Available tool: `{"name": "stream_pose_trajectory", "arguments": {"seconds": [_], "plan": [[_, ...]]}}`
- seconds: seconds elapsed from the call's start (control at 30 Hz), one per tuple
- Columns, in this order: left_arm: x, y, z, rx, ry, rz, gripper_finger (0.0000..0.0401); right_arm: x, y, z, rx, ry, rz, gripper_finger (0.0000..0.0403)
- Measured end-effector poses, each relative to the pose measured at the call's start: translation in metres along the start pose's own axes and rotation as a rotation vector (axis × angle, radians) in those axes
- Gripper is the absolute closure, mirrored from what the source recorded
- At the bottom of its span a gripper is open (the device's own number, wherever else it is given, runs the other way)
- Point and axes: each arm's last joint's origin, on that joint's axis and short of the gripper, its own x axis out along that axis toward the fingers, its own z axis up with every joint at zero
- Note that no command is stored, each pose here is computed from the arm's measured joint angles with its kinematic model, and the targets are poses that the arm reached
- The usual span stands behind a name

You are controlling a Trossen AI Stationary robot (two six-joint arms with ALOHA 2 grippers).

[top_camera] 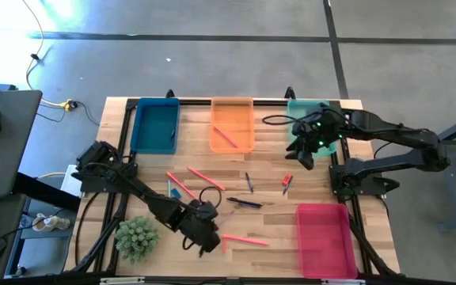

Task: Sort crayons/erasers/pens/pencils in bins
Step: Put the purple pen into the pink bin

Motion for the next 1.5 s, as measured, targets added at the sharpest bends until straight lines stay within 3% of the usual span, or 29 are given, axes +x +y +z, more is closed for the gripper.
{"name": "stream_pose_trajectory", "arguments": {"seconds": [0.23,0.47,0.63,0.93,1.13,1.3,1.5], "plan": [[0.005,-0.008,0.040,-0.044,-0.212,-0.165,0.0372,-0.003,0.025,-0.007,-0.086,-0.013,0.100,0.0242],[0.003,-0.011,0.071,-0.022,-0.387,-0.269,0.0371,0.000,0.050,-0.007,-0.187,-0.063,0.206,0.0242],[0.000,-0.011,0.086,0.015,-0.479,-0.306,0.0371,-0.001,0.063,-0.004,-0.215,-0.147,0.217,0.0242],[-0.003,-0.009,0.102,0.073,-0.579,-0.329,0.0371,-0.001,0.074,-0.003,-0.182,-0.244,0.143,0.0242],[-0.005,-0.006,0.115,0.099,-0.652,-0.339,0.0371,-0.001,0.080,0.000,-0.164,-0.295,0.155,0.0242],[-0.007,-0.001,0.127,0.112,-0.698,-0.365,0.0371,0.012,0.087,0.007,-0.175,-0.315,0.161,0.0242],[-0.006,0.004,0.134,0.129,-0.705,-0.370,0.0371,0.029,0.086,0.010,-0.142,-0.301,0.075,0.0242]]}}
